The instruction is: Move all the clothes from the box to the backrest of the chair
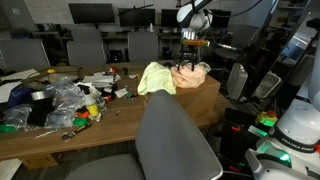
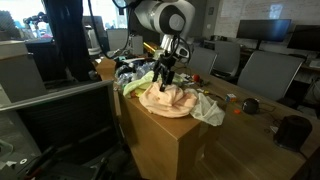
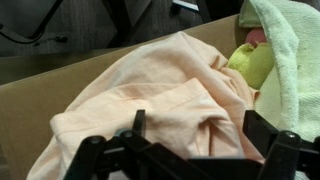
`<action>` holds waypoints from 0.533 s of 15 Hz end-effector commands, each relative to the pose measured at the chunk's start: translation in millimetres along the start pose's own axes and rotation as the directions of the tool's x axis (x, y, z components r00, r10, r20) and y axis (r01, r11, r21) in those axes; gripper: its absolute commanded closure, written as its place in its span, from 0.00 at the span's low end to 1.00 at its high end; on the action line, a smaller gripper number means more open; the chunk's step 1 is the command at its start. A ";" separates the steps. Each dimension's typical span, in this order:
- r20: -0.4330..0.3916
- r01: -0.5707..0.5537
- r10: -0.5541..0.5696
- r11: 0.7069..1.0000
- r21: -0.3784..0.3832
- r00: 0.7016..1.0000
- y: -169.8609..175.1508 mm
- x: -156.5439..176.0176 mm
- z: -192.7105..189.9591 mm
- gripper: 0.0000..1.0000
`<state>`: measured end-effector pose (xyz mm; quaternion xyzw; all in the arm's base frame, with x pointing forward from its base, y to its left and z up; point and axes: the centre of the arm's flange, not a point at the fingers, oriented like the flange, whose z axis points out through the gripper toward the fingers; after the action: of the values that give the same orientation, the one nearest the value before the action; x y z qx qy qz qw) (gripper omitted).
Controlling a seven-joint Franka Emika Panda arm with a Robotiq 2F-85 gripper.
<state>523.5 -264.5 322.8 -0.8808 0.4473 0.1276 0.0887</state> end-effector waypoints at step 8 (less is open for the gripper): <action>0.037 -0.017 0.018 1.000 -0.013 0.999 2.3 5.7 17.6 0.25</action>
<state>521.9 -263.5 301.9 -0.8776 0.4478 0.1480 0.0854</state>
